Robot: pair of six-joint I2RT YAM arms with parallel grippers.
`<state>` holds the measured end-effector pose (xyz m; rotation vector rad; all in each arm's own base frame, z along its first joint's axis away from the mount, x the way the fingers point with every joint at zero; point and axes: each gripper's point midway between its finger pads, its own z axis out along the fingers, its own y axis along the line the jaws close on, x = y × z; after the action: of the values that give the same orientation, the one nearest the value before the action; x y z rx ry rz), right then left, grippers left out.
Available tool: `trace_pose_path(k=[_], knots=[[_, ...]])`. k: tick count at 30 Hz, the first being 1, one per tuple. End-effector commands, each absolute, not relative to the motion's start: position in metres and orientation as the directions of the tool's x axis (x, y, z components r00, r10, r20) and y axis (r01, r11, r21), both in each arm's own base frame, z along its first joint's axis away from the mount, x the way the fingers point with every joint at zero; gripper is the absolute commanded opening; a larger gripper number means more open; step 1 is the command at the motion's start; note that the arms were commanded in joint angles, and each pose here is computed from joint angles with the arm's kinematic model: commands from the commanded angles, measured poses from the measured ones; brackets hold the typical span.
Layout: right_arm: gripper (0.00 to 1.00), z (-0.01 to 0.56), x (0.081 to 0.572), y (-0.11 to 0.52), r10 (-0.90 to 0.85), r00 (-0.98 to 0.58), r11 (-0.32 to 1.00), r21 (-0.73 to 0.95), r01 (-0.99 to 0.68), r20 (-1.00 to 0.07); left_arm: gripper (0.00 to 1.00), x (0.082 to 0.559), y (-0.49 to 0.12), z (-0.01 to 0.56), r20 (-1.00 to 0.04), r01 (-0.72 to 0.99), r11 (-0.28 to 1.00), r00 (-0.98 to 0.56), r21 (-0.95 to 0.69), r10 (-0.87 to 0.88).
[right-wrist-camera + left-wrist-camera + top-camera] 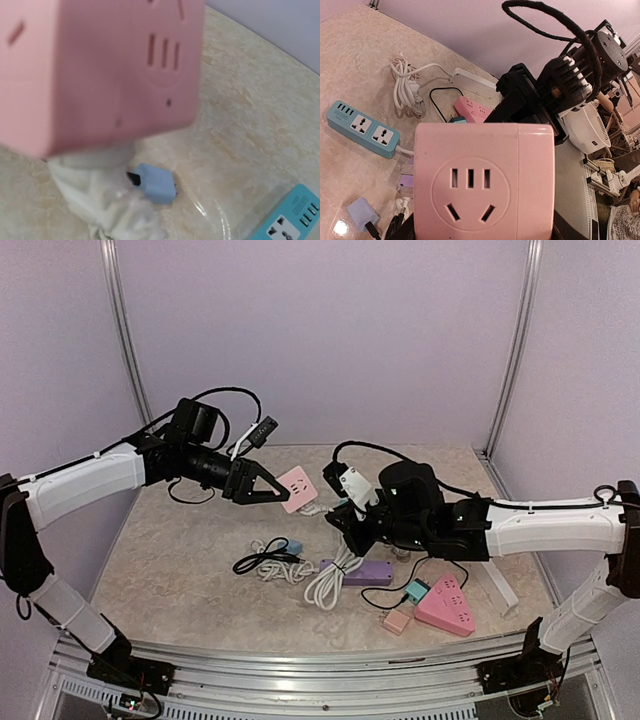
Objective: Pull the plug off the socket
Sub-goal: Remove the plug from the socket.
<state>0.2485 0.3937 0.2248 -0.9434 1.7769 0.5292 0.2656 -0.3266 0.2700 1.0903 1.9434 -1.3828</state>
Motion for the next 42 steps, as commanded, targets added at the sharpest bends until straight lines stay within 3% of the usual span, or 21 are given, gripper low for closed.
trace_pose_path(k=[1, 14, 19, 23, 34, 42], knots=[[0.00, 0.266, 0.236, 0.403, -0.212, -0.148, 0.573, 0.000, -0.820, -0.966, 0.09, 0.297, -0.305, 0.273, -0.809, 0.834, 0.293, -0.538, -0.468, 0.238], [0.00, 0.262, 0.229, 0.404, -0.190, -0.176, 0.582, 0.034, -0.813, -0.966, 0.09, 0.304, -0.293, 0.281, -0.818, 0.827, 0.316, -0.538, -0.466, 0.203], [0.00, 0.274, 0.236, 0.396, -0.155, -0.179, 0.572, 0.059, -0.818, -0.972, 0.09, 0.271, -0.308, 0.291, -0.828, 0.867, 0.132, -0.498, -0.481, 0.258], [0.00, 0.275, 0.242, 0.390, -0.144, -0.196, 0.544, 0.088, -0.834, -0.970, 0.09, 0.254, -0.318, 0.288, -0.830, 0.884, 0.087, -0.462, -0.460, 0.311], [0.00, 0.301, 0.250, 0.375, -0.104, -0.163, 0.567, 0.076, -0.821, -0.981, 0.09, 0.270, -0.326, 0.248, -0.772, 0.874, 0.252, -0.485, -0.415, 0.410], [0.00, 0.263, 0.234, 0.390, -0.158, -0.247, 0.503, 0.137, -0.854, -0.956, 0.08, 0.292, -0.310, 0.264, -0.810, 0.854, 0.323, -0.502, -0.408, 0.302]])
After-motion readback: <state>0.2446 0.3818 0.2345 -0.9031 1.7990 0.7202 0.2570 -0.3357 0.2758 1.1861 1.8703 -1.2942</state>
